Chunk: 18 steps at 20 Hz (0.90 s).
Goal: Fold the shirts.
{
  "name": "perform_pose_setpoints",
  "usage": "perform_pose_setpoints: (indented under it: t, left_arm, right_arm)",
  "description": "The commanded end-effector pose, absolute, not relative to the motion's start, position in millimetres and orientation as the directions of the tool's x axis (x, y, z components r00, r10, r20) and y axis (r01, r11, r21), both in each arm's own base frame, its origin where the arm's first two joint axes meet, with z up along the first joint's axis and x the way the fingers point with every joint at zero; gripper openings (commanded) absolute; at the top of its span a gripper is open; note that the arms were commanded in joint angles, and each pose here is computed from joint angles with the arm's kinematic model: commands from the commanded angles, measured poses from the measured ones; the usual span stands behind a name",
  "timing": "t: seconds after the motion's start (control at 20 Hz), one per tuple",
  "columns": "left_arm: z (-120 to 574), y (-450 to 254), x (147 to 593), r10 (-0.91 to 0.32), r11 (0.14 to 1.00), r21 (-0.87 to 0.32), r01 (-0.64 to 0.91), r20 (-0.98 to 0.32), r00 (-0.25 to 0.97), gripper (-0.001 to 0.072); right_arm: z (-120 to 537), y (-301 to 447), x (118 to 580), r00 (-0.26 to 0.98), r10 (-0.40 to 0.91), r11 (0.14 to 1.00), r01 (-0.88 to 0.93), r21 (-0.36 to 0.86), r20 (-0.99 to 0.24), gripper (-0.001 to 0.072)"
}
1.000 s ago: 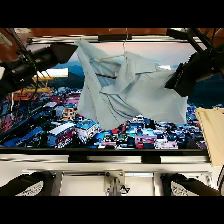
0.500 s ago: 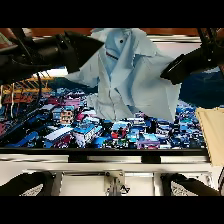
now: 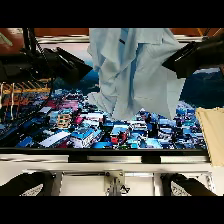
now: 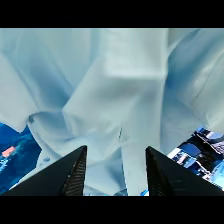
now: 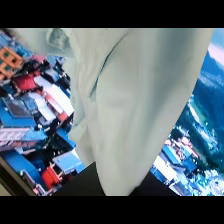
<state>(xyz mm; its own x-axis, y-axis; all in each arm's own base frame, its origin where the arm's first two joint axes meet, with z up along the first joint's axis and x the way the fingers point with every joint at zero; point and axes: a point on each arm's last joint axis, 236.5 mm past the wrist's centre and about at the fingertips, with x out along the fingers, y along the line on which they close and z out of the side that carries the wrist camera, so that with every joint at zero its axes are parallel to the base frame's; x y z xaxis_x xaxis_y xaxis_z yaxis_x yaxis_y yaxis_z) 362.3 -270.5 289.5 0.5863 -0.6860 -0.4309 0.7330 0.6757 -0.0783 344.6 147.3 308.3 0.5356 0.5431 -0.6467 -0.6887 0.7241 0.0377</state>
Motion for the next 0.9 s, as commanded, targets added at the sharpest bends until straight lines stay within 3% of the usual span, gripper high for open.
perform_pose_setpoints:
  t: [0.0, 0.2, 0.4, 0.5, 0.7, 0.85]
  left_arm:
    - [298.5, -262.4, 367.5, -0.661, 0.700, -0.047, 0.713, -0.421, 0.621, 0.0467]
    - [342.8, -260.5, 367.0, -0.674, 0.705, -0.016, 0.709, -0.324, 0.663, 0.0465]
    - [378.2, -257.8, 365.2, -0.680, 0.713, 0.004, 0.701, -0.238, 0.693, 0.0465]
    - [395.4, -259.2, 369.7, -0.685, 0.722, -0.023, 0.691, -0.164, 0.710, 0.0469]
    - [424.9, -258.9, 384.5, -0.664, 0.748, -0.034, 0.663, -0.024, 0.748, 0.0633]
    - [419.8, -267.7, 390.2, -0.669, 0.743, -0.039, 0.668, -0.023, 0.743, 0.0633]
  right_arm:
    - [330.1, 149.8, 338.7, 0.583, 0.560, 0.739, -0.672, 0.037, -0.588, 0.0071]
    - [348.4, 143.1, 347.9, 0.660, 0.535, 0.788, -0.615, 0.030, -0.527, 0.0071]
    - [365.5, 101.3, 376.3, 0.808, 0.360, 0.910, -0.414, -0.014, -0.466, 0.0070]
    - [356.3, 106.1, 368.4, 0.775, 0.380, 0.893, -0.450, -0.019, -0.505, 0.0070]
    - [330.1, 155.8, 325.6, 0.598, 0.517, 0.761, -0.649, 0.008, -0.613, 0.0070]
    - [327.3, 184.8, 309.4, 0.541, 0.565, 0.696, -0.718, 0.009, -0.623, 0.0070]
